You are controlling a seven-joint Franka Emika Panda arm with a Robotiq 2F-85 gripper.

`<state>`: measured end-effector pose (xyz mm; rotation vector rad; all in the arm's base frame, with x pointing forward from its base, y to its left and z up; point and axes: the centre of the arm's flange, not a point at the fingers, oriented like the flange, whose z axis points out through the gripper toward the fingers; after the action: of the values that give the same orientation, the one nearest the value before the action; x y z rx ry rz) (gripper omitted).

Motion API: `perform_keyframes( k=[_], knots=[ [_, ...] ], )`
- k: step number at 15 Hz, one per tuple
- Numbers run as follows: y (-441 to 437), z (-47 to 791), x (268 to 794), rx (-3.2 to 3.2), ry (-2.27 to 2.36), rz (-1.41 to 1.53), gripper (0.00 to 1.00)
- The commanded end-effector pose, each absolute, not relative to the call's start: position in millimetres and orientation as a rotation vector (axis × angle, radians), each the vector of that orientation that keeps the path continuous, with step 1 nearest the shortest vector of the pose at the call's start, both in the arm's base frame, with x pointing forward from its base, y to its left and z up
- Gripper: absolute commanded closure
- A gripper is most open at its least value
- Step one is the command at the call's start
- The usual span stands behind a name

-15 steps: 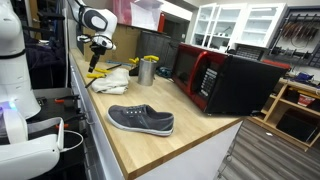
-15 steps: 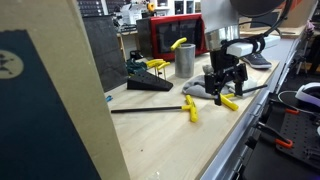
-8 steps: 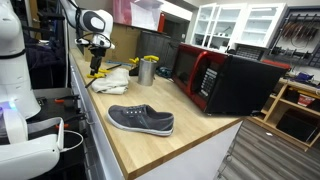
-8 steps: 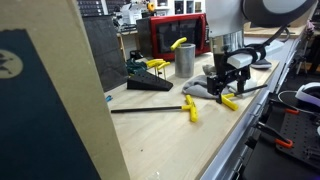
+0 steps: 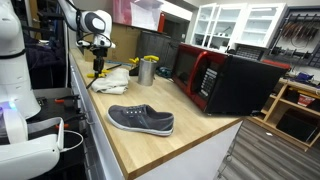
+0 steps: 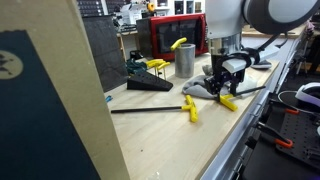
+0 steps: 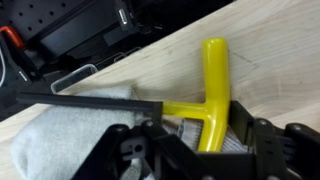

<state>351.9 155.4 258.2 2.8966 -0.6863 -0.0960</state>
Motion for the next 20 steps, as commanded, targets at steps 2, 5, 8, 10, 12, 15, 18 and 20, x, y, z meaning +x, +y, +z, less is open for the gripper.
perform_keyframes(
  k=[2,5,8,10,12,15,18,20],
  knots=[
    [164,251,349,2.905,-0.711,-0.066,0.63],
    [167,252,348,2.912,-0.694,-0.056,0.76],
    [170,253,350,2.913,-0.649,-0.037,1.00],
    [170,251,352,2.907,-0.628,-0.031,1.00],
    [170,248,355,2.903,-0.603,-0.032,0.99],
    [171,249,354,2.912,-0.592,-0.044,0.71],
    [171,255,348,2.938,-0.603,-0.085,0.51],
    [172,260,342,2.948,-0.620,-0.099,0.35]
  ],
)
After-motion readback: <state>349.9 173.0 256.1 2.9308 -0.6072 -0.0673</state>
